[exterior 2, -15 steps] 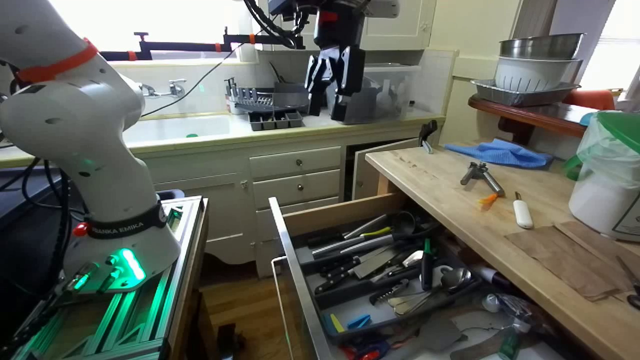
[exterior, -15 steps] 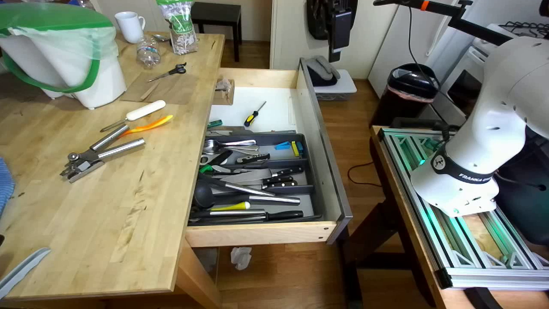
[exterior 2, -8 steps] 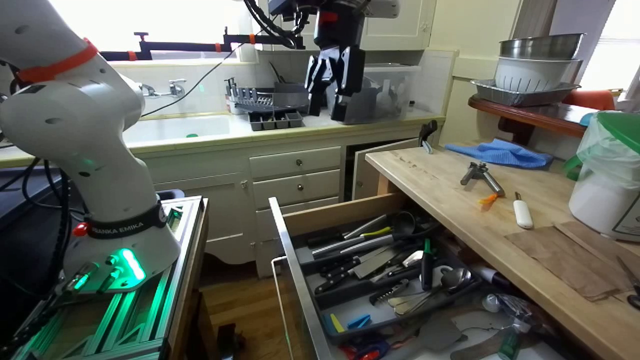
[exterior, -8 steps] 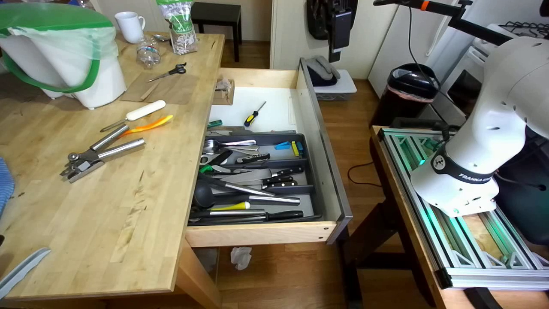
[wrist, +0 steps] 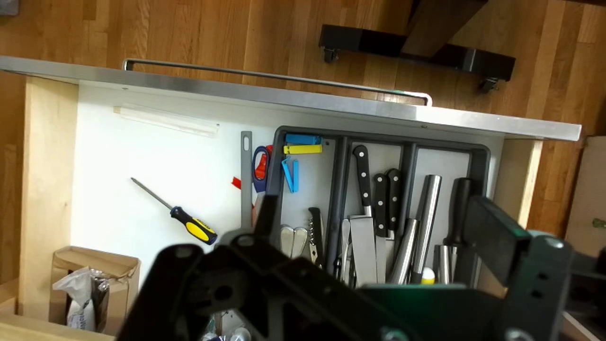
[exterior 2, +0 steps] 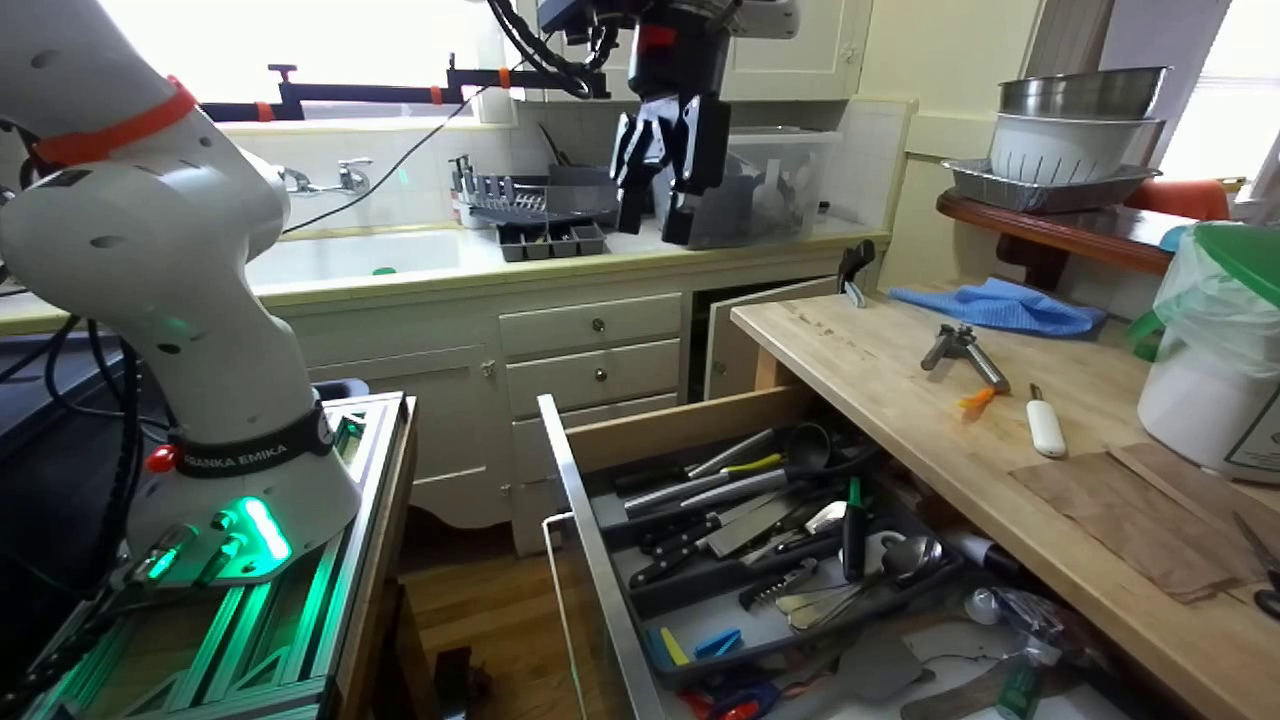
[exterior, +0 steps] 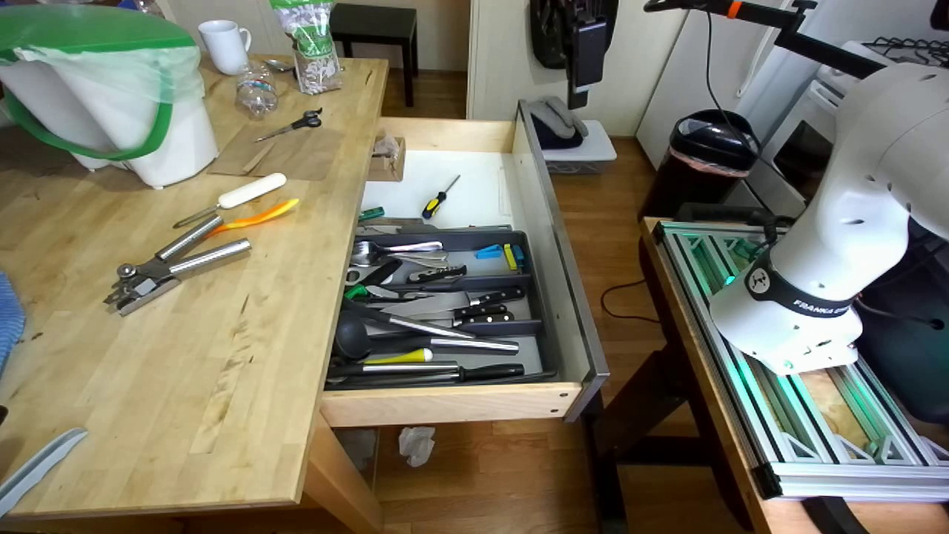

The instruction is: Remove the silver spoon from the drawer and put it on the counter

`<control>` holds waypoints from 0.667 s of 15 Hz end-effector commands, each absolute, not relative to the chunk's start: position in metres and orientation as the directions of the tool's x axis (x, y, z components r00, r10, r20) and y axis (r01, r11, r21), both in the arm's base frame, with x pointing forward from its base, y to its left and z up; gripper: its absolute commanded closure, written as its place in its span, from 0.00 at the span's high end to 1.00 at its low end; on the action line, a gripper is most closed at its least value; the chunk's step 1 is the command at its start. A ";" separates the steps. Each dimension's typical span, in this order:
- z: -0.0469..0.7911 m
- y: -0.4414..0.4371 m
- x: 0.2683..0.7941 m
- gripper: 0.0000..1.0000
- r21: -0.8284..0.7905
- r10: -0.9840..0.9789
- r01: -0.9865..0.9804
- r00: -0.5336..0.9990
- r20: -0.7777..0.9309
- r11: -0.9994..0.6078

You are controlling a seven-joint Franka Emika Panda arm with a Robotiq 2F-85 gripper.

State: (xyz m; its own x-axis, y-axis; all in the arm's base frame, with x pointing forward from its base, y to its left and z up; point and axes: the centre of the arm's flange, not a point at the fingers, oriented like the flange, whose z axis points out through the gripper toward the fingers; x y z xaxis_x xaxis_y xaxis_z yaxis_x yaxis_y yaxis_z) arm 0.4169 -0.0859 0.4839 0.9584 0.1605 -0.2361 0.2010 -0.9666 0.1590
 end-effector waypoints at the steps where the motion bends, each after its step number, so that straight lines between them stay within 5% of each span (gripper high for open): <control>1: 0.463 -0.090 0.432 1.00 0.157 0.132 0.179 0.954 -0.270 -0.971; 10: 0.393 -0.092 0.463 1.00 0.146 0.151 0.180 0.970 -0.190 -0.973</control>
